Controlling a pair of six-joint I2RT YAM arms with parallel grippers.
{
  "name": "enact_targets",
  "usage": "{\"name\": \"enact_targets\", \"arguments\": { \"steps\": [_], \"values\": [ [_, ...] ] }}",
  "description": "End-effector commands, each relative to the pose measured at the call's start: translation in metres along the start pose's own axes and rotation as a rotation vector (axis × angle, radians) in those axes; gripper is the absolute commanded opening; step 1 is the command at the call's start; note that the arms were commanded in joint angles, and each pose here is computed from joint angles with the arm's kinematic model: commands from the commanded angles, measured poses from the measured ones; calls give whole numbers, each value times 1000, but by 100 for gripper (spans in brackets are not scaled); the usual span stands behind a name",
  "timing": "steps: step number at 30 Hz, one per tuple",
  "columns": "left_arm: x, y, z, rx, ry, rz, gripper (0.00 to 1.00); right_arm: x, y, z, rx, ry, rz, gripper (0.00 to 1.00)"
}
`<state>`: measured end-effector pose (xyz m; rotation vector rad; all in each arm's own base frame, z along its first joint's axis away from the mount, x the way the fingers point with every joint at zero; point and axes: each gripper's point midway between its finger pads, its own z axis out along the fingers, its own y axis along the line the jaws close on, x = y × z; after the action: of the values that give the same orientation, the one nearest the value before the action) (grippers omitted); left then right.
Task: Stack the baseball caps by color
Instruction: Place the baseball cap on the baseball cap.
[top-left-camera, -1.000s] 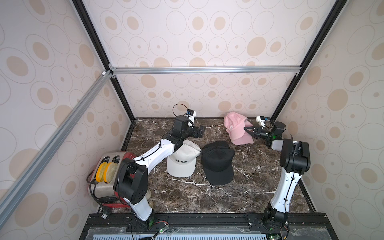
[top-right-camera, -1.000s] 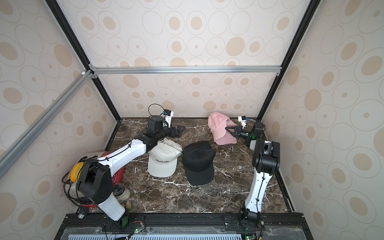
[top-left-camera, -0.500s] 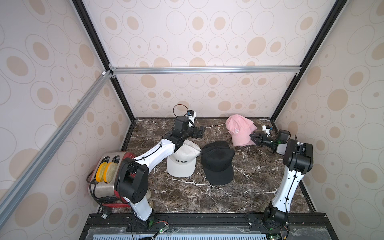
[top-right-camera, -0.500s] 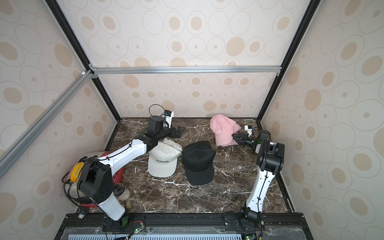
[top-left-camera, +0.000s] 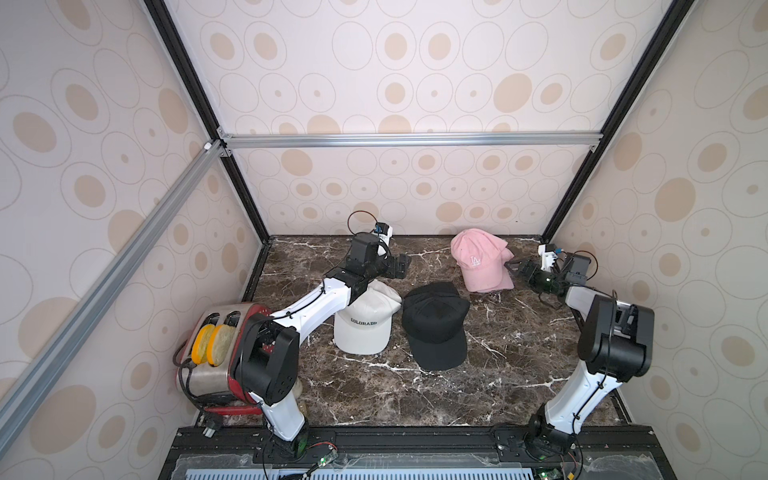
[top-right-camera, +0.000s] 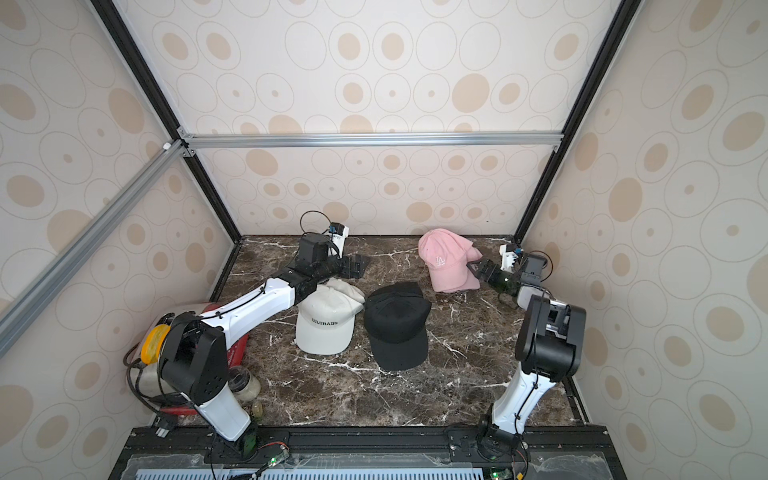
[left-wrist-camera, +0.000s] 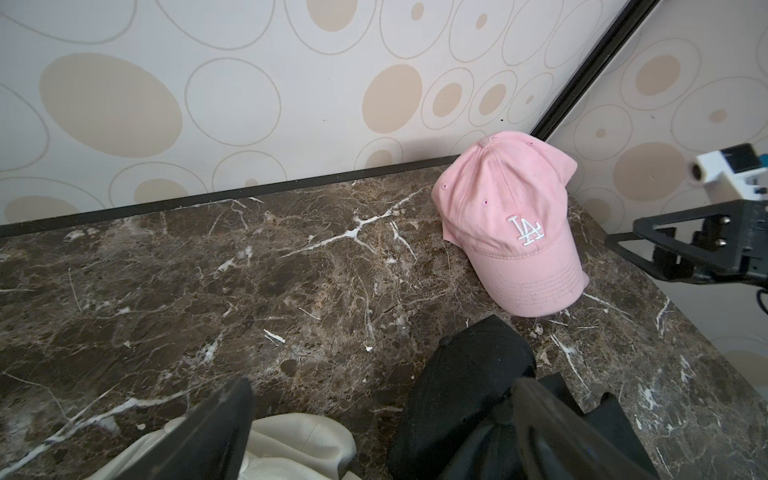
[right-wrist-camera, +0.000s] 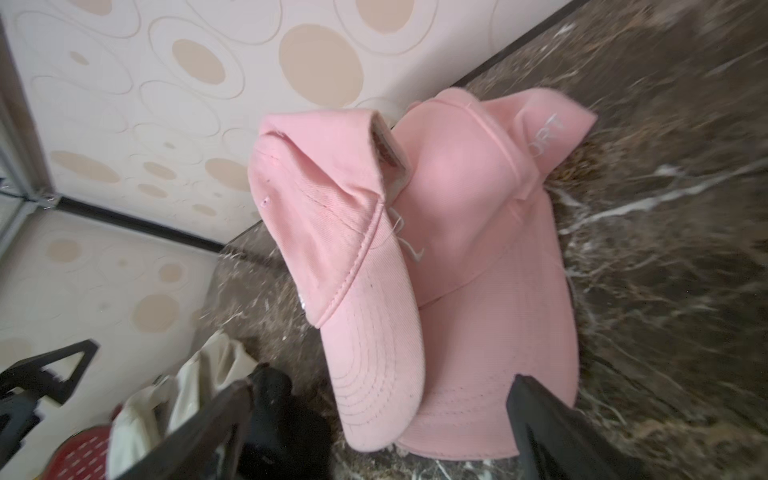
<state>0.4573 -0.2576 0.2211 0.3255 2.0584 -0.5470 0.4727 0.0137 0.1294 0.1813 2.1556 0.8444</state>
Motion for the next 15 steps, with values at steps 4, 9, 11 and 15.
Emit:
{"name": "enact_targets", "arguments": {
  "steps": [4,9,11,15],
  "values": [
    [-13,1,-2,-32,-17,-14,99,-1,24,2,368,34,-463,100],
    [-15,9,-8,-85,-28,-5,99,-13,45,15,410,93,-666,100],
    [-14,9,-8,-86,-30,-4,99,-14,54,24,428,143,-745,100],
    [-14,10,-8,-87,-28,-11,99,-18,68,47,436,184,-847,100]
  ]
}}
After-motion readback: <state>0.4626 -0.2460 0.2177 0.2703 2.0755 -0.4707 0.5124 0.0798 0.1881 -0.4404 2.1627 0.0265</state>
